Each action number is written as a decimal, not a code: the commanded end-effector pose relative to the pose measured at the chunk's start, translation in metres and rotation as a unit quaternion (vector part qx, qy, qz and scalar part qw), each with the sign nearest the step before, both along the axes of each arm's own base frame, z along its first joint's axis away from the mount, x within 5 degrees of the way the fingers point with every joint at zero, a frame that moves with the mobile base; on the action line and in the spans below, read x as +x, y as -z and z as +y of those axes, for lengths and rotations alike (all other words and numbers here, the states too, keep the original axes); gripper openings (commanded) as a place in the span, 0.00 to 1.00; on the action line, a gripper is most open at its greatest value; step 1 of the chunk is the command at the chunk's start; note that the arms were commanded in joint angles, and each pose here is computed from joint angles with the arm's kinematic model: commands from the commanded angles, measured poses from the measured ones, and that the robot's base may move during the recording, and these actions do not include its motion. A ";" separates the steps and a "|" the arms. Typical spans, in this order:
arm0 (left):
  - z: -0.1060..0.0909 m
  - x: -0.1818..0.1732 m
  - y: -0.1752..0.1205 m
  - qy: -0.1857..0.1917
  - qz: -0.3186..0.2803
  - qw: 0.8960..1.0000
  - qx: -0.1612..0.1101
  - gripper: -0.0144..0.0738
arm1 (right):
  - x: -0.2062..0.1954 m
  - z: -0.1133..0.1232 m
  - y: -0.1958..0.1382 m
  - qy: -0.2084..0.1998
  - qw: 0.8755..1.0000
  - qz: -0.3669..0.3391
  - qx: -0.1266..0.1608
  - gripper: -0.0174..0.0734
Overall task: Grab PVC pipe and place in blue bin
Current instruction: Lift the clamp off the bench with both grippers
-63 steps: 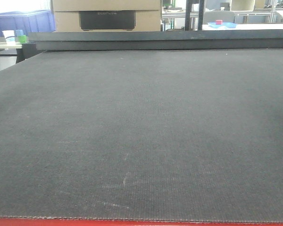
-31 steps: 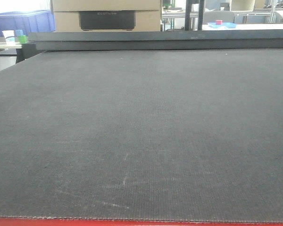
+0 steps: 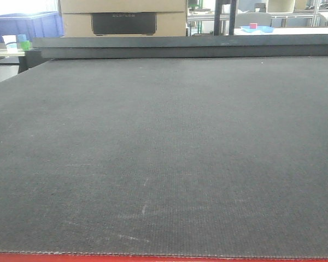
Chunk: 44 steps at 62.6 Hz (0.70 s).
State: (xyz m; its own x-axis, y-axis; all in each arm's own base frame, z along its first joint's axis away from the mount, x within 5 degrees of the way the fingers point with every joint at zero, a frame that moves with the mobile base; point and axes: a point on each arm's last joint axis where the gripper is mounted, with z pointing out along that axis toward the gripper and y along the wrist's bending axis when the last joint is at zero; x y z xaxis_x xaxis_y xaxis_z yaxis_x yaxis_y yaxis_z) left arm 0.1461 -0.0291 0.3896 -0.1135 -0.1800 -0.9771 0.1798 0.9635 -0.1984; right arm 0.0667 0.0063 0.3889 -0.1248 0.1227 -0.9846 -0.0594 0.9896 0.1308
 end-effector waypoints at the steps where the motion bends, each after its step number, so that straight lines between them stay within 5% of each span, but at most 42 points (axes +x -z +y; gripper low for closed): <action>1: 0.000 -0.002 -0.004 0.002 -0.019 1.000 -0.004 0.04 | -0.001 0.000 0.002 -0.001 1.000 0.004 -0.003 0.01; 44: 0.000 -0.002 -0.004 0.002 -0.019 1.000 -0.004 0.04 | -0.001 0.000 0.001 -0.001 1.000 0.000 -0.003 0.01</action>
State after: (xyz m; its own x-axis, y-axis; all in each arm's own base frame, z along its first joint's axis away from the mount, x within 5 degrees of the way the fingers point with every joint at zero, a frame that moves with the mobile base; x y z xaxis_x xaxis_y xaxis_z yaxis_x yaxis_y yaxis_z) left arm 0.1462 -0.0291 0.3900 -0.1095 -0.1808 -0.9774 0.1805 0.9634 -0.1984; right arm 0.0668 0.0066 0.3857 -0.1528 0.1238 -0.9805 -0.0594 0.9892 0.1341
